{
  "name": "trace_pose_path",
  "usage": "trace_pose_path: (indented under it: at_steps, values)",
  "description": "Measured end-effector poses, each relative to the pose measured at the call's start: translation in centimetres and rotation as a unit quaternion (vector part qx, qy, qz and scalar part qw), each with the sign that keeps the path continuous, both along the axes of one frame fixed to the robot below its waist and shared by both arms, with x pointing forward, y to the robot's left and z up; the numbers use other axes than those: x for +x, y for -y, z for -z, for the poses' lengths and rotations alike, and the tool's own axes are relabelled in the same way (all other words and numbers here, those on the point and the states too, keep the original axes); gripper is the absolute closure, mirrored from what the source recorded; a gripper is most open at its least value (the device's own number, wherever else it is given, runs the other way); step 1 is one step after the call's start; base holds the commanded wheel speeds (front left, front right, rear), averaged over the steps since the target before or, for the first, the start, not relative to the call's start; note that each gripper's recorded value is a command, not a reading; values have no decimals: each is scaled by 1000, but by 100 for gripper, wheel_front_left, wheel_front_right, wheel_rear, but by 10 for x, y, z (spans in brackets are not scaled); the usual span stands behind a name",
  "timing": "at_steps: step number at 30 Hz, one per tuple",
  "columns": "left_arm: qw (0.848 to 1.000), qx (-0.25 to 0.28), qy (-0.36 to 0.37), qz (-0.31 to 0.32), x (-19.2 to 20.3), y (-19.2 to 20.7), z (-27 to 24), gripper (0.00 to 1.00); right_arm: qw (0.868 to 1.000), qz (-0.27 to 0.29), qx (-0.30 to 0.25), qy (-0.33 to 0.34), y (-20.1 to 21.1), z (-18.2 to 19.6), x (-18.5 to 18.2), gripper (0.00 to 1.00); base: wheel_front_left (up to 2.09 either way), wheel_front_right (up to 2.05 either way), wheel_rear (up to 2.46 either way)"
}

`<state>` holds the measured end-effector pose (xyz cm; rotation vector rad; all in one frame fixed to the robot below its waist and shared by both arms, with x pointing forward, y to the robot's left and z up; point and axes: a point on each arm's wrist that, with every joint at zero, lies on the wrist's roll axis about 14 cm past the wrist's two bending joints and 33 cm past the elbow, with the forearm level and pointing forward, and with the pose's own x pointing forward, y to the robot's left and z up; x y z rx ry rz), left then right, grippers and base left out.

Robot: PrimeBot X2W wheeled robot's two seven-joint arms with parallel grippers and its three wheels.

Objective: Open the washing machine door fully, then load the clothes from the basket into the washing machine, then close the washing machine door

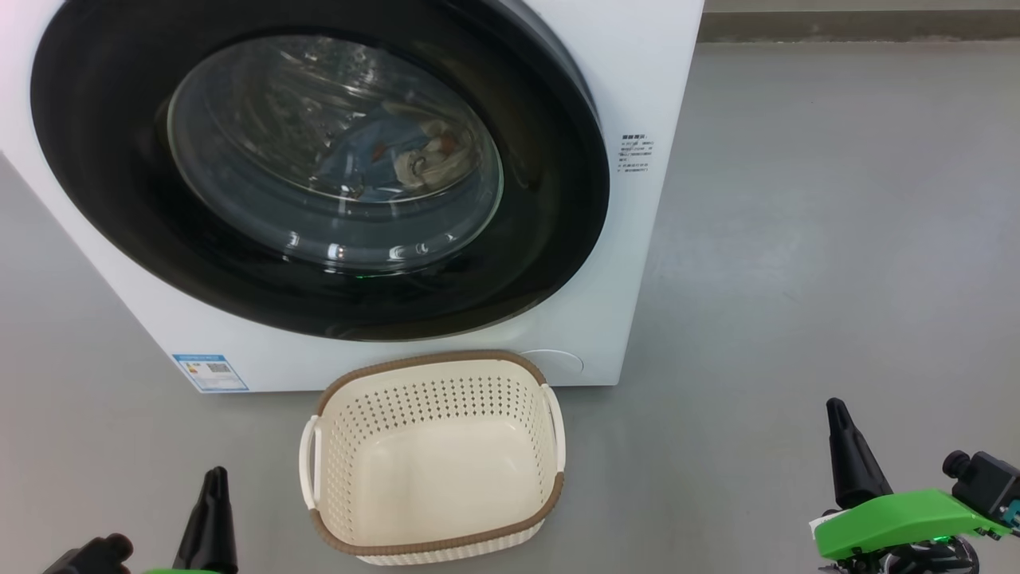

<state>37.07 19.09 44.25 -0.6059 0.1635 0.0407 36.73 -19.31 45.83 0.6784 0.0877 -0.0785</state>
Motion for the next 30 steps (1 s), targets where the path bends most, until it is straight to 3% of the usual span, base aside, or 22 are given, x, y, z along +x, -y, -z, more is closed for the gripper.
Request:
trace_pose_path:
  at_steps: [30]
  values:
    - [988, -153, -2, -32, 2, 0, -7, 100, 989, 26, 146, -7, 7, 0, 0, 100, 0, 0, 0]
